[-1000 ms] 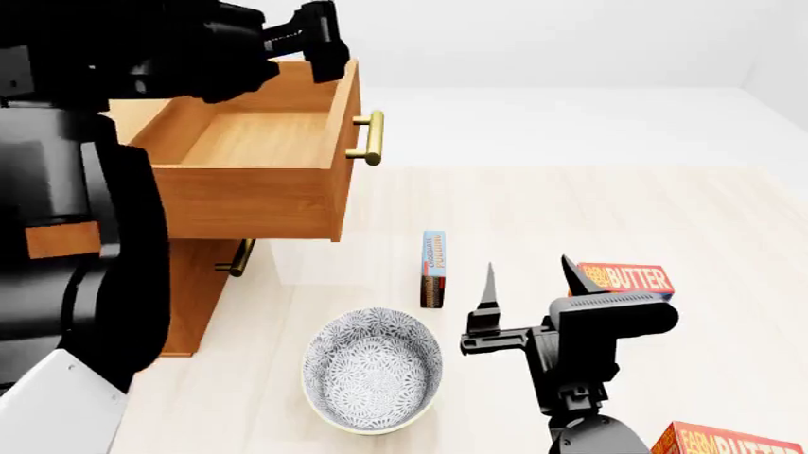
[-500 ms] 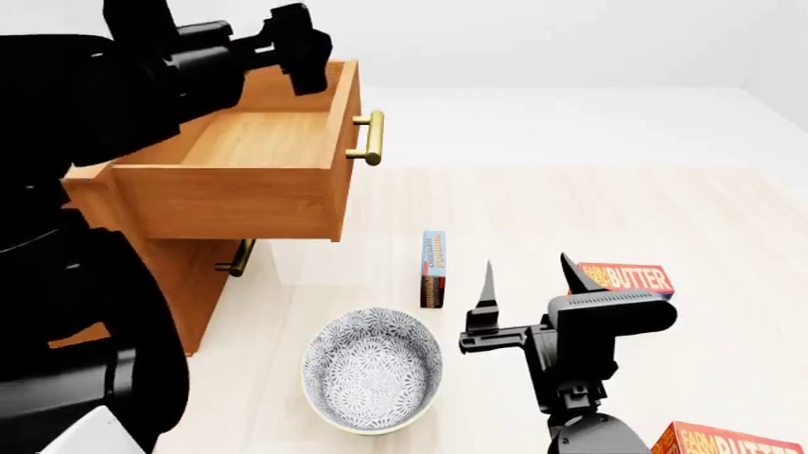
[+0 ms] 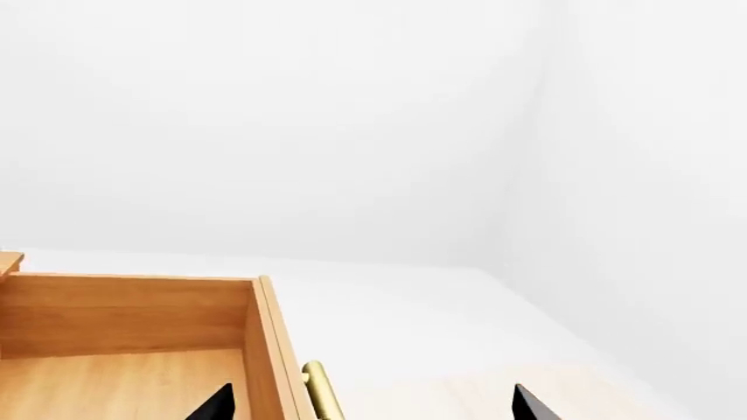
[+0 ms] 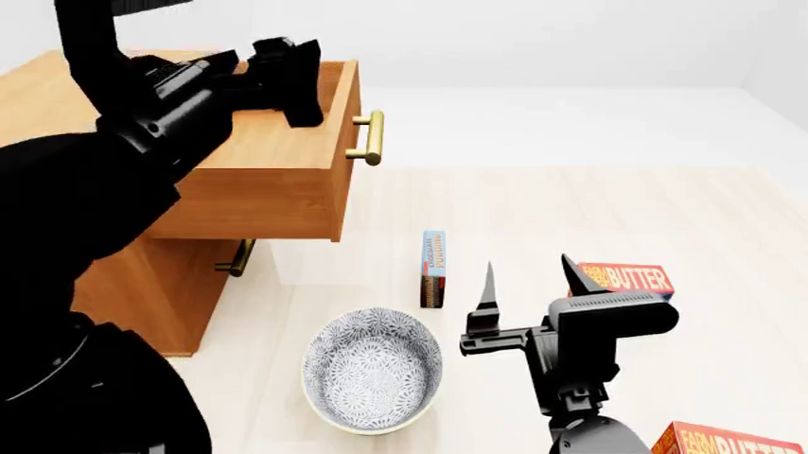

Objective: Put the chocolate pudding in the top drawer of the cabinet and close it.

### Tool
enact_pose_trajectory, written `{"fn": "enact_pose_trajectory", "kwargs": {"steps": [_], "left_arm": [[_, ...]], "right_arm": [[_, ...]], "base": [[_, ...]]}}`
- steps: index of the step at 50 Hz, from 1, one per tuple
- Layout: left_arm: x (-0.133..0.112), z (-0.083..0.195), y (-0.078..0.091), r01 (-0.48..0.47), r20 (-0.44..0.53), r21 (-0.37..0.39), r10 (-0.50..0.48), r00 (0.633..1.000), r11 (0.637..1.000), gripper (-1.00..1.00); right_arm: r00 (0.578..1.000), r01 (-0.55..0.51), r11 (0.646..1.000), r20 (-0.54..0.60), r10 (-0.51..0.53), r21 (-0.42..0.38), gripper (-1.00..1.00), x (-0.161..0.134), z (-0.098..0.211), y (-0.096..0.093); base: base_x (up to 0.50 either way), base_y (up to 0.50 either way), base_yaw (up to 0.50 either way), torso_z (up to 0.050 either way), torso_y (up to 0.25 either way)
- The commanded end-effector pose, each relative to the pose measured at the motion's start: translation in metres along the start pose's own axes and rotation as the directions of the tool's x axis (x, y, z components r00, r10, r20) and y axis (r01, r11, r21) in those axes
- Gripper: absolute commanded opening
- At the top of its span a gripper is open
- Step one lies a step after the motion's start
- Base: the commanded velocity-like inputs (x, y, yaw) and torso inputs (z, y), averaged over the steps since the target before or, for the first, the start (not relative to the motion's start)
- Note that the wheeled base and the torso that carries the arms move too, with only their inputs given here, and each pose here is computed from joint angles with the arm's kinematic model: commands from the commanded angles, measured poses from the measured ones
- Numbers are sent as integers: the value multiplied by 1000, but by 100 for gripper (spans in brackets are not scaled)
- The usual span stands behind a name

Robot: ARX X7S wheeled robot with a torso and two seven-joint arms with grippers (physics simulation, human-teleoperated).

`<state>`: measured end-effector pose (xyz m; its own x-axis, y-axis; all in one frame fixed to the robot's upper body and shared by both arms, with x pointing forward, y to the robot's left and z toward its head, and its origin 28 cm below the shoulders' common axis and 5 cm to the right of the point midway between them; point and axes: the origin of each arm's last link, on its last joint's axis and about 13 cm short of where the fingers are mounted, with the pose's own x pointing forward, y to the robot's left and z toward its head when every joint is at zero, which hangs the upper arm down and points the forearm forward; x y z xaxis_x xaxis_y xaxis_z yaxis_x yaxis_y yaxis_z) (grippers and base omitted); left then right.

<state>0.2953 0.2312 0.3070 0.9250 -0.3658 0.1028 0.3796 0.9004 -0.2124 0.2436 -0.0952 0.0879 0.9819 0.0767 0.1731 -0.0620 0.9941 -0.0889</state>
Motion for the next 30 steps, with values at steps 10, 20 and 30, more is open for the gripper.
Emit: {"fn": "enact_pose_trajectory", "kwargs": {"steps": [10, 20, 30], "left_arm": [[-34, -39, -12, 8, 230, 96, -30, 973, 995, 100], [-49, -58, -16, 3, 292, 79, -26, 956, 997, 100], [-67, -73, -19, 0, 356, 46, -16, 934, 999, 100]], "right_arm": [[1000, -2, 1000, 2, 2, 4, 100, 0, 0, 1], [1000, -4, 1000, 1, 4, 7, 100, 1, 0, 1], [1000, -4, 1000, 2, 4, 7, 100, 1, 0, 1]], "base": [[0, 0, 0, 0, 0], [0, 0, 0, 0, 0], [0, 0, 0, 0, 0]]}}
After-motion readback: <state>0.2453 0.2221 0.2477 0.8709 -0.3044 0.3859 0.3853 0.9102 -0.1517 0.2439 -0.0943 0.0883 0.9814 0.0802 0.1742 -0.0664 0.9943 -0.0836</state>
